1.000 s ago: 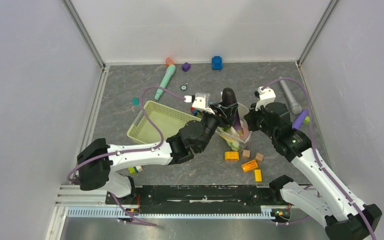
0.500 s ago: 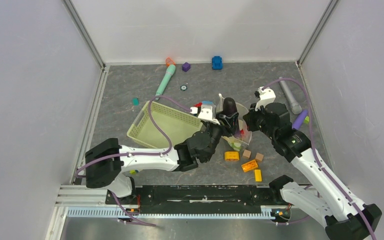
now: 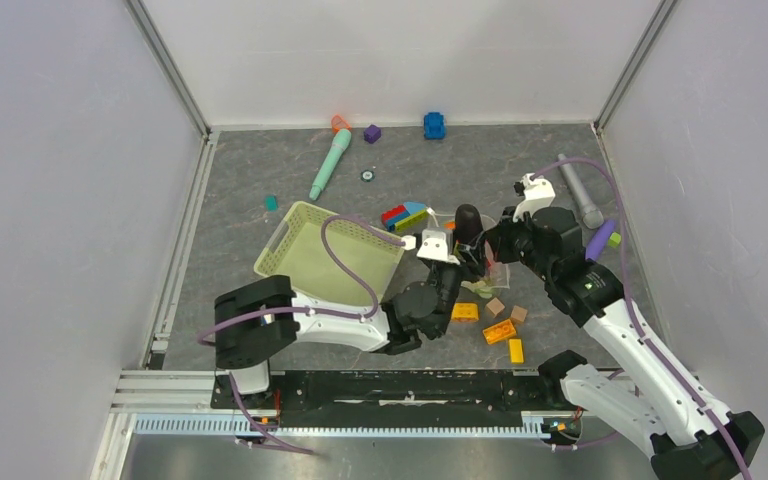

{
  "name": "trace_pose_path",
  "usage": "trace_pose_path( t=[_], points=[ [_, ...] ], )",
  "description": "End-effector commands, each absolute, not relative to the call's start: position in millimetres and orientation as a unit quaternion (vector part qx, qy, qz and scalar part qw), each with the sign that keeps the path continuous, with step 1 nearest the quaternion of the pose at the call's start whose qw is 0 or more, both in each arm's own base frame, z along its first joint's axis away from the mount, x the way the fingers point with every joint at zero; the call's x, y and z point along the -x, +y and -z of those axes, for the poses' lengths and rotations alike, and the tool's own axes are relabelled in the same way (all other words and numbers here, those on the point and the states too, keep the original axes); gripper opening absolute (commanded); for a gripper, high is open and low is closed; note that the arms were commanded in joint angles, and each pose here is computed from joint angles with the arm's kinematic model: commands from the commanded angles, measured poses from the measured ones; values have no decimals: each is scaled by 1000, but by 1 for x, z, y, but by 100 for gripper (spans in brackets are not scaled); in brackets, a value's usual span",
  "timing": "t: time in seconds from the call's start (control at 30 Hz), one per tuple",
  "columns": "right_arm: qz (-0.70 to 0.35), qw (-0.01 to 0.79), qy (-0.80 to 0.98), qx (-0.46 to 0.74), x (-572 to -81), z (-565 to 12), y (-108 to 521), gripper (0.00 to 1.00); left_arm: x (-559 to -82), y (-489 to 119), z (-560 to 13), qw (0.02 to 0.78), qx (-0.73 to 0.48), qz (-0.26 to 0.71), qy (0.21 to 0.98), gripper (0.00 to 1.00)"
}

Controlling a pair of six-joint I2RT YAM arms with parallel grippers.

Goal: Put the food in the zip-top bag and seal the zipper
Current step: Place the fake vegetable in the zipper food storage bag.

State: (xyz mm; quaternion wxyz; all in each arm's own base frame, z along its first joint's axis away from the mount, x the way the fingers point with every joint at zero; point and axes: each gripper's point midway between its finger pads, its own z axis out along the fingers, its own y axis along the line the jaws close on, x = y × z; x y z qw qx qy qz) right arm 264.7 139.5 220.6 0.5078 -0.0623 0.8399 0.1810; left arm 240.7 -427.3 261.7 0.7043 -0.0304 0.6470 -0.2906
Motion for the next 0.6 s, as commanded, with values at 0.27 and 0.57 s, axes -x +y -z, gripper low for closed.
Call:
trace_pose_path(
  t=[0.27, 0.57],
  points=[
    [-222, 503, 835, 28, -261, -240, 148, 2, -237, -413, -329, 775, 99, 254, 570, 8],
    [-262, 509, 820, 0, -257, -264, 154, 5, -235, -415, -313, 759, 119, 274, 579, 10]
  ],
)
